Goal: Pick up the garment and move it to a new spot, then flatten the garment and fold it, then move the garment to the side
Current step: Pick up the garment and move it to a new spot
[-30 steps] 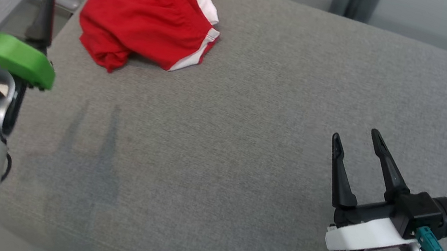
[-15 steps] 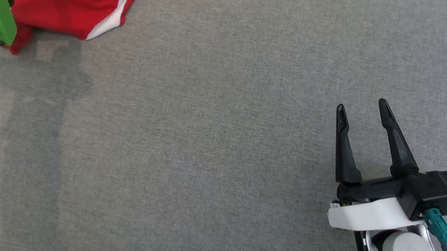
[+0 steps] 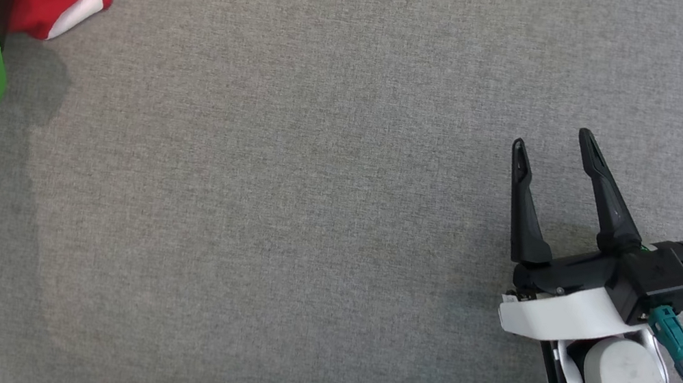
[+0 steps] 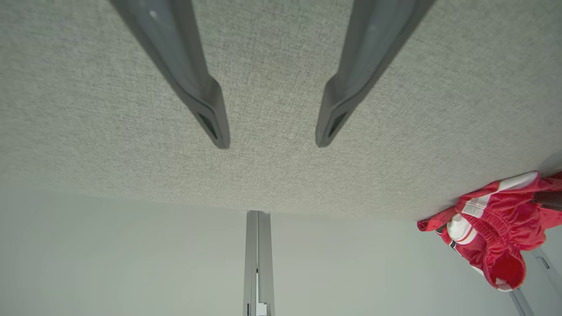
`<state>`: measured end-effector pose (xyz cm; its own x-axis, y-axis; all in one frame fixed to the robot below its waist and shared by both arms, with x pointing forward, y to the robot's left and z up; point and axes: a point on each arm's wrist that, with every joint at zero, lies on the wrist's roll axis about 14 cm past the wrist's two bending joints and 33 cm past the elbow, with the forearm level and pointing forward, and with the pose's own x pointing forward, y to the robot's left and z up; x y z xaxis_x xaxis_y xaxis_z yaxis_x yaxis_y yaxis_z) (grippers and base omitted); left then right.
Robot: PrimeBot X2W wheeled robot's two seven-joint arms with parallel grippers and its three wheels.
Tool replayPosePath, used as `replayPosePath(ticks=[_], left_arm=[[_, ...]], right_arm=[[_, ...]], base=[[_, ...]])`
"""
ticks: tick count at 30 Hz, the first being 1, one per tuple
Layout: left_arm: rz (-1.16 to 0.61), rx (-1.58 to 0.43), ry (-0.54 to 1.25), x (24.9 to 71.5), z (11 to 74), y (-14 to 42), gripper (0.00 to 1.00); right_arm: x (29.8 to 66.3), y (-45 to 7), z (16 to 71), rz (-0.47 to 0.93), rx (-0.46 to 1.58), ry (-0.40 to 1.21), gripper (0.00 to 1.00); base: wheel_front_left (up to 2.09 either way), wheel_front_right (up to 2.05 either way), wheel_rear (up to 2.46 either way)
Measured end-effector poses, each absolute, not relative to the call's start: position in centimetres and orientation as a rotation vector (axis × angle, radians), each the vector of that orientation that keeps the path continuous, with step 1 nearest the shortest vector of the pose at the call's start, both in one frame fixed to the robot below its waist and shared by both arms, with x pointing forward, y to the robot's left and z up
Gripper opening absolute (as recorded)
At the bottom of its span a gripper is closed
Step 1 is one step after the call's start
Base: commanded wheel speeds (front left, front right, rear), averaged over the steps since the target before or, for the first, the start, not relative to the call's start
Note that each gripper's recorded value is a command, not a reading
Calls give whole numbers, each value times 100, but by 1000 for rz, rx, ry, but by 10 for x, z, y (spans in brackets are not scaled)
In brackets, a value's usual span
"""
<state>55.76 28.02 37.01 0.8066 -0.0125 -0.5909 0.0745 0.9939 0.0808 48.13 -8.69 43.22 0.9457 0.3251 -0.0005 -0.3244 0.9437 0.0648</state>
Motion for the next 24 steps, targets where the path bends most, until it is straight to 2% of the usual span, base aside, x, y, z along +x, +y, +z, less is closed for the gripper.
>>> replayPosePath(ticks=[2,3,4,5,6,13,24], left_arm=[[-40,102,656,555,364,282,96],[-36,100,660,554,362,282,61],[-34,98,654,555,363,283,42],[-30,97,647,556,364,283,15],[-26,98,639,556,365,284,0],[-3,113,540,563,389,291,0],[-13,145,267,577,494,293,0]], right_arm=[[481,-88,431,329,62,14,100],[481,-88,431,328,62,14,100],[481,-88,432,328,62,13,100],[481,-88,432,328,61,12,100],[481,-88,433,328,61,11,100],[481,-90,441,322,56,-5,100],[469,-89,475,323,85,-66,100]], base=[[0,0,0],[0,0,0],[0,0,0],[0,0,0],[0,0,0],[0,0,0],[0,0,0]])
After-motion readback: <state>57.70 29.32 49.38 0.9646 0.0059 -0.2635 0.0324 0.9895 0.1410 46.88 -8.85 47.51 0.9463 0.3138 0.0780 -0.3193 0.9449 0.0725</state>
